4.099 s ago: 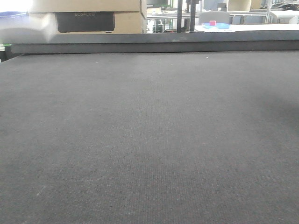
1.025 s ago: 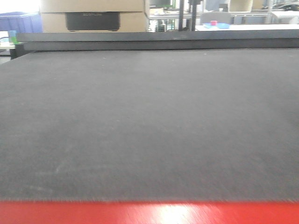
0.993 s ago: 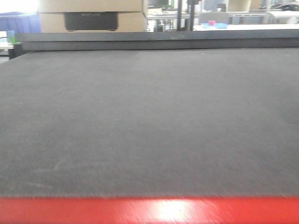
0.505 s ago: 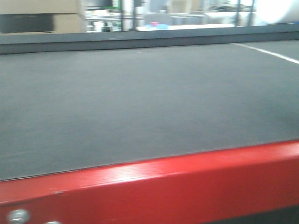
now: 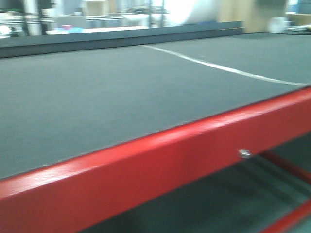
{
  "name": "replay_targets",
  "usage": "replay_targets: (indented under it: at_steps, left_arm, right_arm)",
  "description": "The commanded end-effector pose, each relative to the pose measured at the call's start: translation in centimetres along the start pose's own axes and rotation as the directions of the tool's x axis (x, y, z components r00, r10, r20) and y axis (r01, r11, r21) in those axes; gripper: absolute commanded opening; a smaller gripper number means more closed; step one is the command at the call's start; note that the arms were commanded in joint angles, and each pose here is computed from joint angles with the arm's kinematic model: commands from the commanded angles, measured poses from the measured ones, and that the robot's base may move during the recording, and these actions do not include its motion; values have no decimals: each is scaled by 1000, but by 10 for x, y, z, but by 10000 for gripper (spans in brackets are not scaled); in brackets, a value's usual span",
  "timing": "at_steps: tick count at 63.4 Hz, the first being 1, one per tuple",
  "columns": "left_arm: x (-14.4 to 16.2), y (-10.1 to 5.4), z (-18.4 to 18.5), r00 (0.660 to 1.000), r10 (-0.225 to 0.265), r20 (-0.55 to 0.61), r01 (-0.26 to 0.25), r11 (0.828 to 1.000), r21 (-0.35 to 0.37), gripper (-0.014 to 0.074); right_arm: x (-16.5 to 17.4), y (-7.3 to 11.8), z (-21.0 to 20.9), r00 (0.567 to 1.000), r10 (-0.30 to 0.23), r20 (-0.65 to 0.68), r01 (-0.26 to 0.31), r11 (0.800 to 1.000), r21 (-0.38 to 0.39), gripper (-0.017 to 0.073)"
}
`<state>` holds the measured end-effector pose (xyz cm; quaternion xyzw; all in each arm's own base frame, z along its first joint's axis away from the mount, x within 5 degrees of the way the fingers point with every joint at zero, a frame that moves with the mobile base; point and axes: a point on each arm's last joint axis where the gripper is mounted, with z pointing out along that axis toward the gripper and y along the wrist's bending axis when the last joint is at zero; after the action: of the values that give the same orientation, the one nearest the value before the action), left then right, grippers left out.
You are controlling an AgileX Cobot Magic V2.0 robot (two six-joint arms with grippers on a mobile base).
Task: Grab PVC pipe and place in blue bin
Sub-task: 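Drive the base to the shelf of blue bins holding the pipe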
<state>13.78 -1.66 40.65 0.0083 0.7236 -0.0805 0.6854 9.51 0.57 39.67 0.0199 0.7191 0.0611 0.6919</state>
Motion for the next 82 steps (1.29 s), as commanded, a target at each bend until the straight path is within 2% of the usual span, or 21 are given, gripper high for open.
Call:
replay_targets:
  at_steps: [1, 82]
  left_arm:
    - [-3, -1, -1, 999, -10, 30, 10, 1000, 8, -111]
    - [-3, -1, -1, 999, -10, 30, 10, 1000, 8, -111]
  right_arm:
    - [-3, 0, -1, 999, -19, 35, 19, 1000, -1, -169]
    - [-3, 0, -1, 999, -19, 35, 19, 1000, -1, -169]
